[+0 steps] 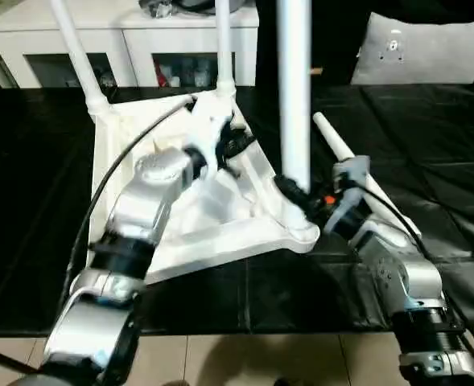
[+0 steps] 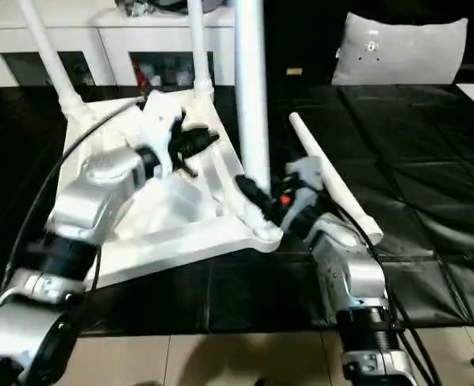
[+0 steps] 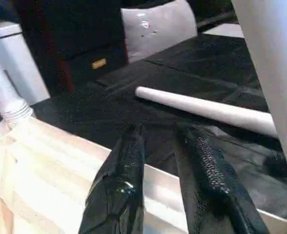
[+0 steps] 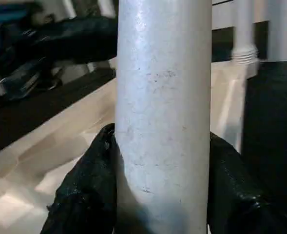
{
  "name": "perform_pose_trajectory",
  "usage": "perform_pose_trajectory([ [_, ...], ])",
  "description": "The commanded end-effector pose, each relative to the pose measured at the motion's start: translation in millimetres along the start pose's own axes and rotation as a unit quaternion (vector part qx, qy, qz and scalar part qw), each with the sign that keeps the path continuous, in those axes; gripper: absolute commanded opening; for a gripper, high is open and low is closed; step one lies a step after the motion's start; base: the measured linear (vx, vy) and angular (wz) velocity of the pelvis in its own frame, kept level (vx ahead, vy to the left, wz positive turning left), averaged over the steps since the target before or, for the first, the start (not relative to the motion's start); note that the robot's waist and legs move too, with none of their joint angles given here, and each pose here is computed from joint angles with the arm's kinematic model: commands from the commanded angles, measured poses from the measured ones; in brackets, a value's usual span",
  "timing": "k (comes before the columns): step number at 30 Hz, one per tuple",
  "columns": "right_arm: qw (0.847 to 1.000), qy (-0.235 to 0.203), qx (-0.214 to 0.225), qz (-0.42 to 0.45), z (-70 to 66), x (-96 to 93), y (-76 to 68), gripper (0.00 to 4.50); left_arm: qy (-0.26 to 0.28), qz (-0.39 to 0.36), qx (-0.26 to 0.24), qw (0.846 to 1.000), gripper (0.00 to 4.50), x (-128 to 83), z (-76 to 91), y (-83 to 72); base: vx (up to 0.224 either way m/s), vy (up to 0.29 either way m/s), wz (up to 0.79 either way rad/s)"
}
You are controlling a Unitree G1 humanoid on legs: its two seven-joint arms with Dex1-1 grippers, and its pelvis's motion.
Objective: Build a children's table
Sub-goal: Insert table leg to table base
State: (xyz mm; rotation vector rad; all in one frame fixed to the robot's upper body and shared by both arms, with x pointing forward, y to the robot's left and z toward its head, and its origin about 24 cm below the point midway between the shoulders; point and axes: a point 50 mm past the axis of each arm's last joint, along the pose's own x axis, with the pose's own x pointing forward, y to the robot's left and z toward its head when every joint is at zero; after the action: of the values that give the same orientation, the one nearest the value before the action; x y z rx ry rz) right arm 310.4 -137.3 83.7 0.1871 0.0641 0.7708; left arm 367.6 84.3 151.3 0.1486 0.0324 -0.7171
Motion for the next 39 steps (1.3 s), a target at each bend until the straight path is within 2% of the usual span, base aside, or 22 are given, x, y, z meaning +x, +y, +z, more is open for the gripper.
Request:
perform_pose_trajectory([
  [1, 1.000, 0.003, -0.016, 0.020, 4.0, 2.4, 7.2, 1.88, 0.005, -0.003, -0.001, 1.000, 1.47, 6, 4.3, -2.8, 0.000, 0.000, 0.00],
  [3, 1.000, 0.002, -0.016, 0.019, 4.2, 2.9, 8.0, 1.88, 0.008, -0.025, 0.000, 1.000, 1.69, 12, 3.8, -12.3, 0.000, 0.000, 0.00],
  [7, 1.000, 0.004, -0.019, 0.019, 4.5, 3.5, 7.7, 1.88, 0.008, -0.043, 0.000, 0.999, 1.92, 16, 4.1, -19.8, 0.000, 0.000, 0.00],
  [9, 0.999, 0.012, -0.027, 0.014, 3.2, 3.9, 6.7, 1.88, -0.012, -0.081, 0.002, 0.997, 2.14, 18, 9.3, -32.2, 0.000, 0.000, 0.00],
  [11, 0.999, 0.025, -0.036, -0.003, 0.3, 3.3, 2.9, 1.88, -0.060, -0.154, 0.006, 0.986, 2.25, 15, 23.1, -52.3, 0.000, 0.000, 0.00],
  [13, 0.999, 0.027, -0.037, -0.004, 0.2, 3.2, 2.3, 1.88, -0.066, -0.162, 0.008, 0.985, 2.34, 14, 24.8, -54.2, 0.000, 0.000, 0.00],
  [17, 0.998, 0.038, -0.044, -0.025, -1.3, 3.4, -3.7, 1.88, -0.094, -0.235, 0.028, 0.967, 2.68, 7, 34.5, -73.5, 0.000, 0.000, 0.00],
  [18, 0.998, 0.039, -0.045, -0.027, -1.4, 3.6, -4.5, 1.88, -0.096, -0.243, 0.028, 0.965, 2.88, 6, 35.4, -75.9, 0.000, 0.000, 0.00],
  [21, 0.998, 0.040, -0.048, -0.029, -0.8, 4.6, -5.4, 1.88, -0.091, -0.254, 0.037, 0.962, 3.04, 6, 34.0, -81.0, 0.000, 0.000, 0.00],
  [24, 0.997, 0.041, -0.050, -0.028, -0.7, 5.5, -5.0, 1.88, -0.082, -0.252, 0.044, 0.963, 3.19, 7, 30.2, -81.5, 0.000, 0.000, 0.00],
  [25, 0.997, 0.041, -0.050, -0.028, -0.7, 5.7, -4.8, 1.88, -0.081, -0.251, 0.045, 0.964, 3.43, 7, 29.6, -81.0, 0.000, 0.000, 0.00],
  [28, 0.998, 0.035, -0.047, -0.037, 0.5, 3.6, -6.6, 1.88, -0.071, -0.220, 0.048, 0.972, 3.55, 5, 25.8, -69.7, 0.000, 0.000, 0.00],
  [29, 0.998, 0.032, -0.044, -0.044, 0.8, 1.3, -8.8, 1.88, -0.066, -0.206, 0.045, 0.975, 3.75, 1, 22.9, -61.7, 0.000, 0.000, 0.00],
  [34, 0.997, 0.029, -0.038, -0.058, 2.3, -6.8, -16.5, 1.88, -0.041, -0.190, 0.034, 0.980, 4.02, -17, 7.7, -44.5, 0.000, 0.000, 0.00],
  [38, 0.997, 0.027, -0.037, -0.069, 6.1, -11.5, -23.8, 1.88, -0.001, -0.222, 0.019, 0.975, 4.37, -34, -10.5, -43.9, 0.000, 0.000, 0.00],
  [39, 0.997, 0.027, -0.037, -0.069, 6.1, -11.5, -23.8, 1.88, -0.001, -0.222, 0.019, 0.975, 4.37, -34, -10.5, -43.9, 0.000, 0.000, 0.00],
])
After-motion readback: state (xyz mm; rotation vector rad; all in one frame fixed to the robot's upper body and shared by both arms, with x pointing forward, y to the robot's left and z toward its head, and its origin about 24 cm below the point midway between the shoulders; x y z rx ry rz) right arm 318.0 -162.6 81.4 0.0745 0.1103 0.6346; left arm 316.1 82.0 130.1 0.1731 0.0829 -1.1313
